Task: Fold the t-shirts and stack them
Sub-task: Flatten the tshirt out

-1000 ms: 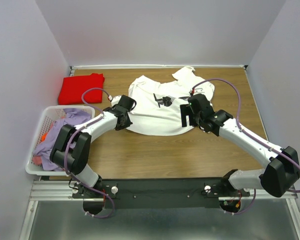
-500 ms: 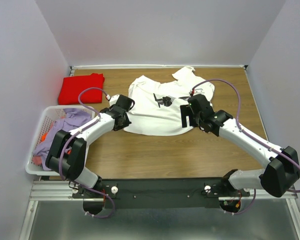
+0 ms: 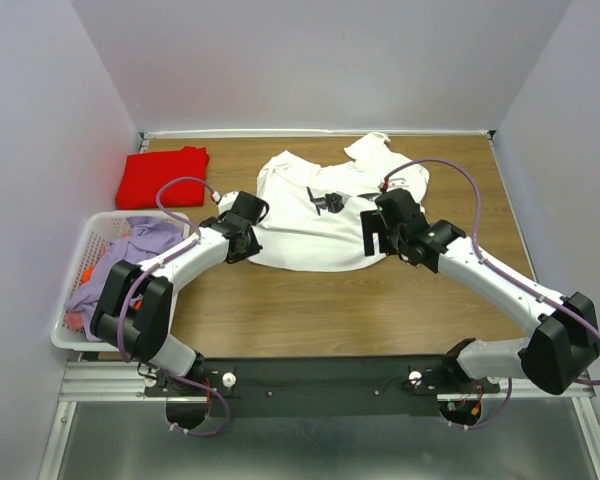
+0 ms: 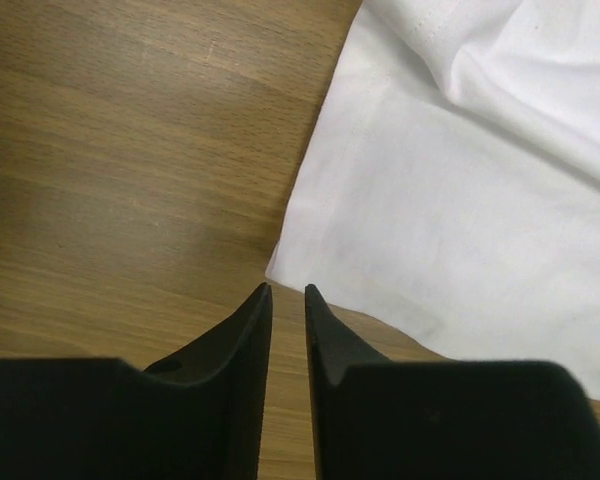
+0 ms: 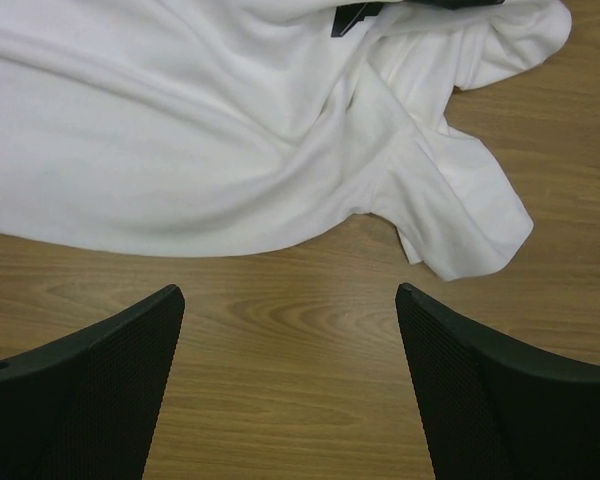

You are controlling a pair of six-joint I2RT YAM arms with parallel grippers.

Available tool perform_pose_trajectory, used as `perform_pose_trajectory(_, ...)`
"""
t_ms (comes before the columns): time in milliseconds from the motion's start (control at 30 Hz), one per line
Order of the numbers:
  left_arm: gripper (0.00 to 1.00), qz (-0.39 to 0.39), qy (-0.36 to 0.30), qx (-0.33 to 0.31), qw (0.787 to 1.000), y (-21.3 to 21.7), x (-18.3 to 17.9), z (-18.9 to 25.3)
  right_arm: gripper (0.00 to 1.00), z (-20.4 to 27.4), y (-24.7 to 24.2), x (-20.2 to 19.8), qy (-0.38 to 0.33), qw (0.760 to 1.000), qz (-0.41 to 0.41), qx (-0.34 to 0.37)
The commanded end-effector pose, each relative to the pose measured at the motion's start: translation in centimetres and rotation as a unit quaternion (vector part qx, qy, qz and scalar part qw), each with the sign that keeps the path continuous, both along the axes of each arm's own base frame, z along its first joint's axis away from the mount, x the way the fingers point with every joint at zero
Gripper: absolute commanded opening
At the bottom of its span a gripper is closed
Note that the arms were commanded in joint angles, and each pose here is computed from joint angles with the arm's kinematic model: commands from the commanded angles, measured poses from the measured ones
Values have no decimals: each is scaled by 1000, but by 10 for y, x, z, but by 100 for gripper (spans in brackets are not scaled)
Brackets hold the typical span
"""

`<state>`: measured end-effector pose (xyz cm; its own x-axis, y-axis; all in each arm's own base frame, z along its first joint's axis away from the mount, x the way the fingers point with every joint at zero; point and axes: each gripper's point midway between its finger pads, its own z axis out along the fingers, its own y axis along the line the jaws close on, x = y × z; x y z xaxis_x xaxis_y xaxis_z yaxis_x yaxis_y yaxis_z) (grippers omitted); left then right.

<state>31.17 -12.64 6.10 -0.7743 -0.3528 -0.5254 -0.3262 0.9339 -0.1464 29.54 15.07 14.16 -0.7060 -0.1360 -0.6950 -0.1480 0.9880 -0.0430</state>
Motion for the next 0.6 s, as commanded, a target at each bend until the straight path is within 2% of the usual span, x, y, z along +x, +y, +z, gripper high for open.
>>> perform_pose_trajectory(0,31,-3,8,-1,1000,0,-5,-12,93,-5,-6,-3,6,1000,-5,-10)
perform_pose_trajectory(567,33,-4,13,34,999,3,12,-32,93,-6,-9,-6,7,1000,-8,-14)
